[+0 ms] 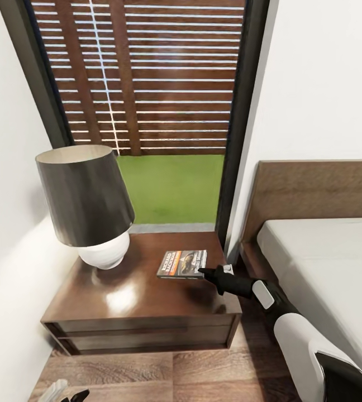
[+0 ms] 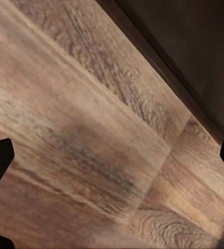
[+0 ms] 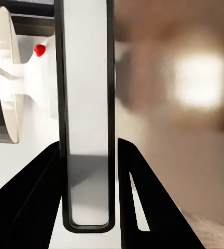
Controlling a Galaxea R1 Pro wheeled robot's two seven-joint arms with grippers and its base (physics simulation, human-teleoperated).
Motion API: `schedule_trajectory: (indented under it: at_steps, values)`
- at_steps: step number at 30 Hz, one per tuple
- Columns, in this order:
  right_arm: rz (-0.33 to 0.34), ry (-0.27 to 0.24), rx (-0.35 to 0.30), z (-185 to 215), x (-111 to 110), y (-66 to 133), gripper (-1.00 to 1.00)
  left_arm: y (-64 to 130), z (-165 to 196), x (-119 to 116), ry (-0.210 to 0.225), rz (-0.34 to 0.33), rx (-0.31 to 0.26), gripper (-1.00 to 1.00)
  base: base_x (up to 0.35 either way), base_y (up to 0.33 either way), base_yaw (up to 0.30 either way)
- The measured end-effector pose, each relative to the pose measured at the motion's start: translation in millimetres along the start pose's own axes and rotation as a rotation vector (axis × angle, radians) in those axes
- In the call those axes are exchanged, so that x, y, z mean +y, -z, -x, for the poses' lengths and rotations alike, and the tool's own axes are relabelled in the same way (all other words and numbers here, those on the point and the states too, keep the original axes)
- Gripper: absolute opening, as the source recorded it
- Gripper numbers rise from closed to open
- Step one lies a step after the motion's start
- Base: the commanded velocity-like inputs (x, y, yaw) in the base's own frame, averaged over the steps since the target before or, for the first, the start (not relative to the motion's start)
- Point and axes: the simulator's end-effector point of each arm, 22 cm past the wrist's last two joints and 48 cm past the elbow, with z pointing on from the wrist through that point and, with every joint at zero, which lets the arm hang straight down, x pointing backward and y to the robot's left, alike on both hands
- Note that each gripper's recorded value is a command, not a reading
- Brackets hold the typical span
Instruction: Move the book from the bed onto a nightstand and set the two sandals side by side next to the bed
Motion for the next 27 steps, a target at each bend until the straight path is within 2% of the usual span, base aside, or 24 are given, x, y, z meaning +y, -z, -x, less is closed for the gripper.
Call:
schedule_trajectory:
  at_steps: [6,27]
  values:
    - [0.000,0.001,0.000,0,0,0.0,-1.00,-0.4,-2,-2,0.008,-0.005,0.005,1.00,0.025,0.000,0.000]
    - [-0.048,-0.066,0.022,-8,-53,-12.1,-1.00,-11.2,-24,24,0.038,0.056,0.067,1.00,0.003,0.000,0.000]
